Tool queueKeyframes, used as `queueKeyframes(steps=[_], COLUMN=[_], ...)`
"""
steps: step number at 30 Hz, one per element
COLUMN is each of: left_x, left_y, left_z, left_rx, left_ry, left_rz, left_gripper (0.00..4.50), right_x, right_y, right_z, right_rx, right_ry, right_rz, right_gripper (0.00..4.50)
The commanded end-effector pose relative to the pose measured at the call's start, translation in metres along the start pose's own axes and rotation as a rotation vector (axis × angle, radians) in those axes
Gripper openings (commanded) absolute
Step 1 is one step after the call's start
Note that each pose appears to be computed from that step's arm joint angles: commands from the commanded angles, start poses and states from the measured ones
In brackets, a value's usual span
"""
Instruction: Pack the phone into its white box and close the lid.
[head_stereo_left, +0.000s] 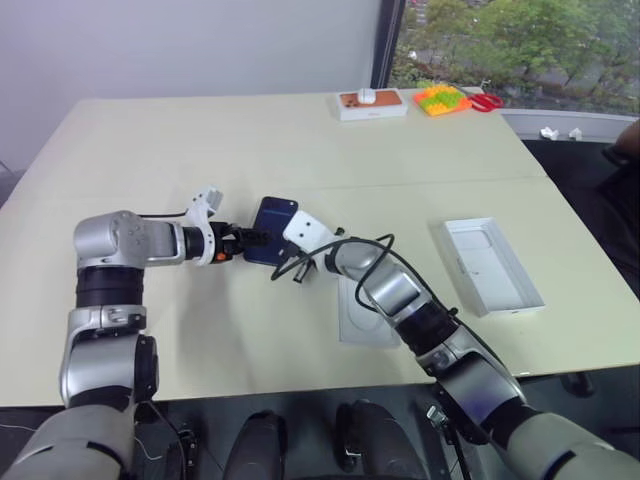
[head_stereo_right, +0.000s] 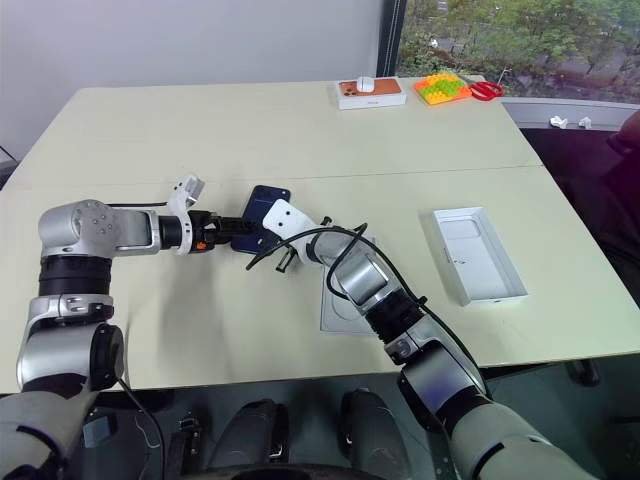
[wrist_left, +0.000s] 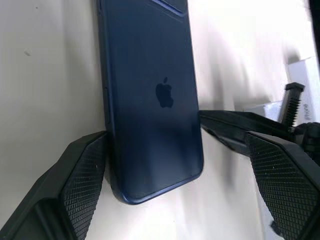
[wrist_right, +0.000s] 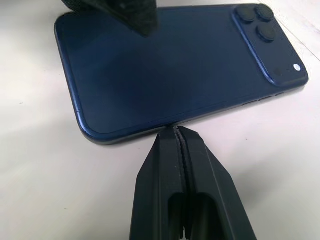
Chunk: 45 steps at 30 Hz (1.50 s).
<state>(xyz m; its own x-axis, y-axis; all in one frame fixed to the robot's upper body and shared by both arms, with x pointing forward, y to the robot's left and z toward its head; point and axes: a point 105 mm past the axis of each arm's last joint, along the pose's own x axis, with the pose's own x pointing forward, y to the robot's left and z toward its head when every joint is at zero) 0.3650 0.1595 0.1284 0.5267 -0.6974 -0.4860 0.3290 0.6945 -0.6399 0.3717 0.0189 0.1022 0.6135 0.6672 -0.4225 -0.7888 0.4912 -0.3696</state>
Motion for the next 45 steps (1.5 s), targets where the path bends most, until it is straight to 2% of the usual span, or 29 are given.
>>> queueKeyframes(steps=[1,7,20,23,25,37,40,42,44,45], left_x=[0.013,0.01,-0.016,-0.016,-0.016,-0.02,-0.021,-0.021,-0.022,-0.022], left_y=[-0.017,-0.015,0.014,0.015,0.015,0.01,0.011,0.009,0.006,0.005], left_z=[-0.023,-0.022,-0.007,-0.007,-0.006,-0.002,-0.003,-0.004,-0.005,-0.005], left_rx=[-0.049,-0.078,-0.099,-0.096,-0.094,-0.105,-0.109,-0.105,-0.098,-0.098], left_ry=[0.092,0.064,-0.033,-0.035,-0.042,-0.065,-0.062,-0.056,-0.051,-0.051], left_rz=[-0.114,-0.11,0.0,0.003,0.006,-0.038,-0.038,-0.048,-0.058,-0.064], left_gripper=[4.5,4.5,4.5,3.62,2.69,2.69,1.83,0.79,0.01,0.01], right_x=[-0.001,-0.003,-0.013,-0.014,-0.017,-0.044,-0.053,-0.063,-0.071,-0.073], right_y=[0.016,0.016,0.008,0.008,0.006,-0.008,-0.009,-0.011,-0.012,-0.012], right_z=[0.028,0.027,0.025,0.024,0.025,0.041,0.045,0.047,0.045,0.044], right_rx=[-0.045,-0.047,-0.05,-0.052,-0.055,-0.084,-0.087,-0.092,-0.096,-0.096], right_ry=[-0.097,-0.095,-0.086,-0.085,-0.086,-0.119,-0.131,-0.14,-0.139,-0.135], right_rz=[0.054,0.053,0.026,0.02,0.016,-0.038,-0.05,-0.06,-0.069,-0.073], right_gripper=[0.05,0.05,0.05,0.0,0.0,0.0,0.0,0.0,0.0,0.0])
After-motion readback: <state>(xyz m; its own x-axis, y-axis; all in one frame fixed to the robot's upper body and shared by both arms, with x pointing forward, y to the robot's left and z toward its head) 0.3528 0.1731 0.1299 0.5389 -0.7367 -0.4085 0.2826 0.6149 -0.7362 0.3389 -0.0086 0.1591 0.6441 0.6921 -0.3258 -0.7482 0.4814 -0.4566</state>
